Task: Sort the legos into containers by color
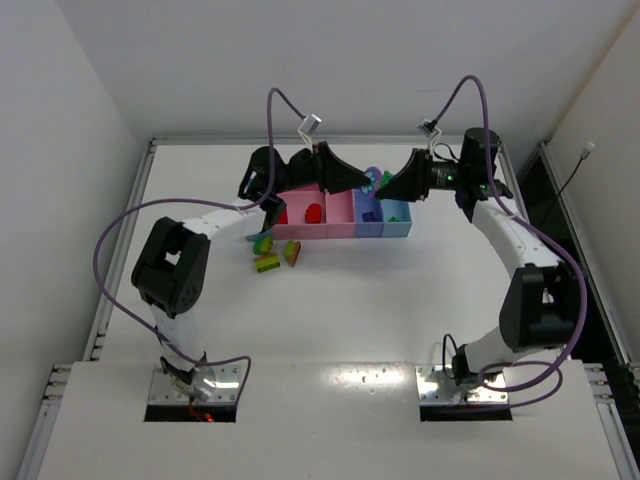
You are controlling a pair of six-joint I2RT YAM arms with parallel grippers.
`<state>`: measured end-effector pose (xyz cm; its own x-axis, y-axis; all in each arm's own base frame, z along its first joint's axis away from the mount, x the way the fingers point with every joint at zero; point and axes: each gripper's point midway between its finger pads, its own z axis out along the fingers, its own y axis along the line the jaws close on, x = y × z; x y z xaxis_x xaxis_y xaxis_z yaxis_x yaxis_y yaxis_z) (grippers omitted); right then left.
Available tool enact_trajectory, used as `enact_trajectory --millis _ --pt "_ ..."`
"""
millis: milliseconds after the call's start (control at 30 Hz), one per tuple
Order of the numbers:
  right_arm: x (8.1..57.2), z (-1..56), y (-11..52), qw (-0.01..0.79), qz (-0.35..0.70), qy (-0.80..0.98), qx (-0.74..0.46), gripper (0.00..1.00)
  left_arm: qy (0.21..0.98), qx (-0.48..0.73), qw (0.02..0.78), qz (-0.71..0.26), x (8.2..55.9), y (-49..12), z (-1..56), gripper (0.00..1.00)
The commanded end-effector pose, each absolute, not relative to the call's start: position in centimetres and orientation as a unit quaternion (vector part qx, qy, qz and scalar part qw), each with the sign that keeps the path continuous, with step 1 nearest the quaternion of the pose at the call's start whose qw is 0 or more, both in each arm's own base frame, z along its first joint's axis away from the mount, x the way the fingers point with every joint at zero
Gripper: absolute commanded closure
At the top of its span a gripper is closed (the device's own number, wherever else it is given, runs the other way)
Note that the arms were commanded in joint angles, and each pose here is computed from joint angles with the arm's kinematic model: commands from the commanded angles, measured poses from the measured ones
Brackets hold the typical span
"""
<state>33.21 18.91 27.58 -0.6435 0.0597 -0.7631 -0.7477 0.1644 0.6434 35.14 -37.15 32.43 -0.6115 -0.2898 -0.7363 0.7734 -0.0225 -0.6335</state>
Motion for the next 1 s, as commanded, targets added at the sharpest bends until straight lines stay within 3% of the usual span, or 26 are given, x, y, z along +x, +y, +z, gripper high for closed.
enact_trajectory --millis 0,633,700,767,800,967 --pt "33.5 29.3 18.7 0.386 0.573 0.667 -0.279 1.0 0.557 0.221 0.413 -0.686 34.5 -36.9 33.9 1.0" --pt "33.2 28.8 15.7 0.409 0.551 0.682 -0.254 1.0 0.587 0.153 0.455 -0.652 38.6 -31.6 32.6 1.0" --pt "33.5 27.3 14.8 0.407 0.531 0.703 -0.24 1.0 0.621 0.151 0.435 -0.634 39.1 -32.3 31.3 1.0" --pt "34.2 25.9 14.2 0.418 0.492 0.729 -0.228 1.0 0.63 0.176 0.474 -0.59 40.7 -33.0 32.5 1.0" --pt "34.3 25.0 13.8 0.424 0.467 0.74 -0.232 1.0 0.663 0.167 0.45 -0.574 41.3 -33.7 30.3 1.0" --pt "36.5 23.0 11.0 0.456 0.356 0.796 -0.18 1.0 0.715 0.16 0.479 -0.484 44.9 -35.6 29.1 1.0"
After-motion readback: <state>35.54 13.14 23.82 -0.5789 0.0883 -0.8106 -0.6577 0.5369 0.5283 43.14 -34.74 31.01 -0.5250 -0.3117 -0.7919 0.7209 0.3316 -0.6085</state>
